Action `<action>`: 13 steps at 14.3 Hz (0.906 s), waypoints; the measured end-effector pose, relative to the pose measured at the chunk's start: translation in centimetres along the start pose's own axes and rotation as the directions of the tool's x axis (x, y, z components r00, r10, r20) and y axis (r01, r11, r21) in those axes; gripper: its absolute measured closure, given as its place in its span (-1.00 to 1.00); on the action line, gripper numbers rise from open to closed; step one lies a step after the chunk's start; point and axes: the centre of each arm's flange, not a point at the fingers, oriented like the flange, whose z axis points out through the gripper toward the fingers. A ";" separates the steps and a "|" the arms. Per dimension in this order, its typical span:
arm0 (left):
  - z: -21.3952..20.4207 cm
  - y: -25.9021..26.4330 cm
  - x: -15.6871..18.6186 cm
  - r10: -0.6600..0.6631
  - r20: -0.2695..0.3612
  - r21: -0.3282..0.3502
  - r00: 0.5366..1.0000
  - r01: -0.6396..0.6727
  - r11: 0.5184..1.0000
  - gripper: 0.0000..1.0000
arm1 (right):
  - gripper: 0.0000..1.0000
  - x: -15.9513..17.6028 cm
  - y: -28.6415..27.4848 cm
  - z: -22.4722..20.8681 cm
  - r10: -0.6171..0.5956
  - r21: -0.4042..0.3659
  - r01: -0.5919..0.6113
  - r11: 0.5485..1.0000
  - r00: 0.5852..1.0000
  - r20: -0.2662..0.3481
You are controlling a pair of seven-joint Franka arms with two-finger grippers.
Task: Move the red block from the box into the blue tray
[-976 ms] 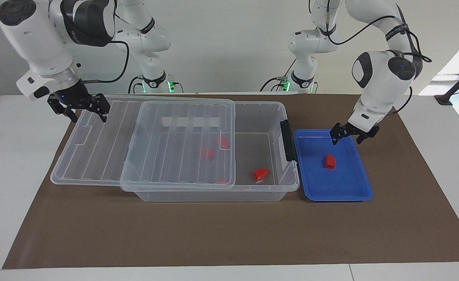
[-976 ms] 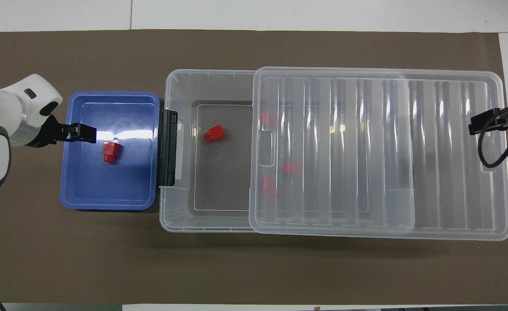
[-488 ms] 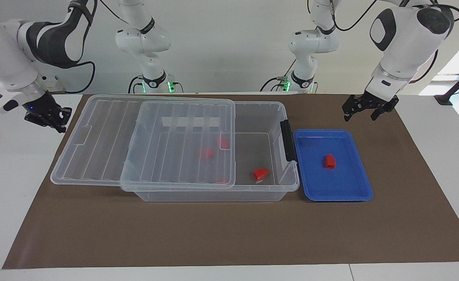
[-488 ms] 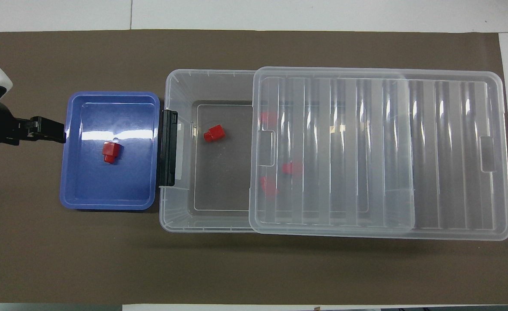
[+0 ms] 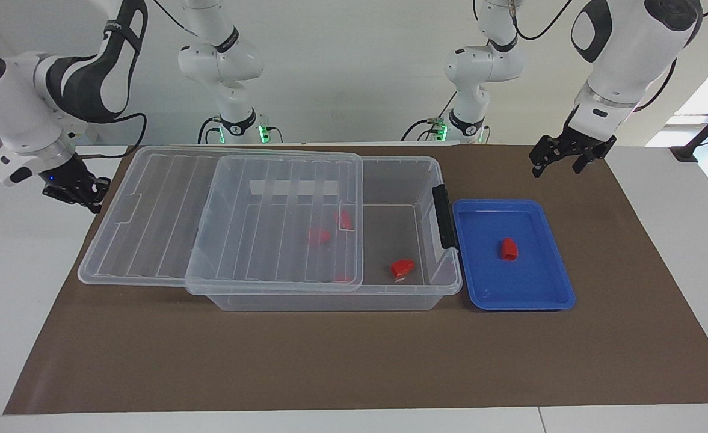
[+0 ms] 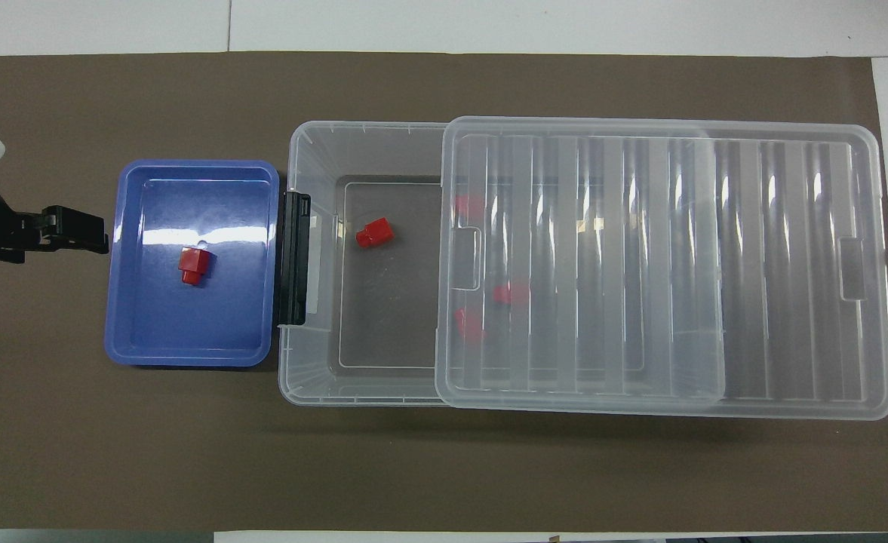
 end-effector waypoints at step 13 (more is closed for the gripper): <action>0.0 0.0 0.0 -0.001 0.000 0.000 1.000 0.001 1.000 -1.00 | 0.98 1.7 -5.1 0.5 0.094 0.037 -0.094 0.995 0.996 0.001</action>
